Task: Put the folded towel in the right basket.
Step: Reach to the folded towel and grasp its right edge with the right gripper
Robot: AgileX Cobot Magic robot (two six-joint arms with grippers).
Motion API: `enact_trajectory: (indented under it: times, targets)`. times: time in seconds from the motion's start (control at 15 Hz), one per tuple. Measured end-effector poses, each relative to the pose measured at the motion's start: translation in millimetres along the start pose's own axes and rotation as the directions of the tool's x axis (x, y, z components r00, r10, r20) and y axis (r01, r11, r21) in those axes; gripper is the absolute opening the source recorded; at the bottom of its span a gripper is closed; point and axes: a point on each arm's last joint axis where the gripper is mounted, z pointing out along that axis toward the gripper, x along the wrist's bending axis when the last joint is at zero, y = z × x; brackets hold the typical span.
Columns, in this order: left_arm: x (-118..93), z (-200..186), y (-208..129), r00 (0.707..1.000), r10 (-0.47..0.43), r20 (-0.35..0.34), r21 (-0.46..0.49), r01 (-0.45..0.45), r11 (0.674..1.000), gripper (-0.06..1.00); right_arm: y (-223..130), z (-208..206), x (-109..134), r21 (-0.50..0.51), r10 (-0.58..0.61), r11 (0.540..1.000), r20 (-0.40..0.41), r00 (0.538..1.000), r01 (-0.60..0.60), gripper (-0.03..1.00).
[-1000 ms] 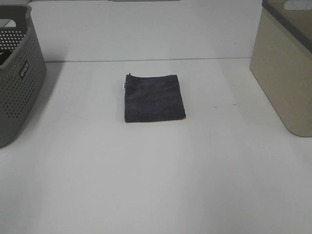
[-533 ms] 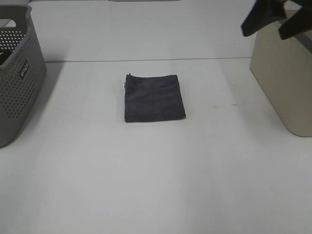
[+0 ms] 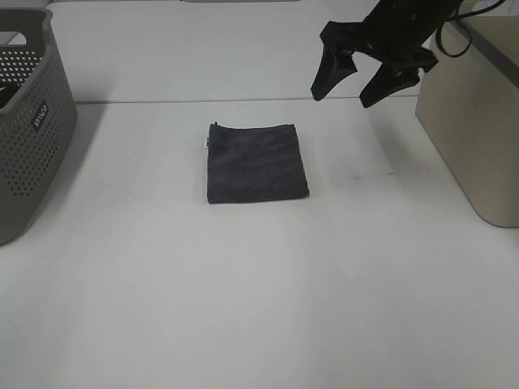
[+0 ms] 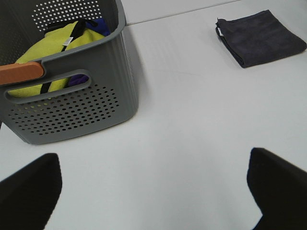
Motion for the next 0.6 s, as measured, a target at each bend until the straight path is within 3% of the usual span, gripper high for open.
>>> enact_trajectory:
  times: [0.2, 0.6]
  targets:
    - [0.0, 0.0, 0.0, 1.000, 0.000, 0.000, 0.000, 0.000, 1.000, 0.99, 11.7, 43.1, -7.7, 0.076, 0.058, 0.996, -0.083, 0.995, -0.051, 0.77]
    - [0.0, 0.0, 0.0, 1.000, 0.000, 0.000, 0.000, 0.000, 1.000, 0.99, 21.4, 105.3, -31.8, 0.155, 0.140, 0.981, -0.172, 0.975, -0.114, 0.77]
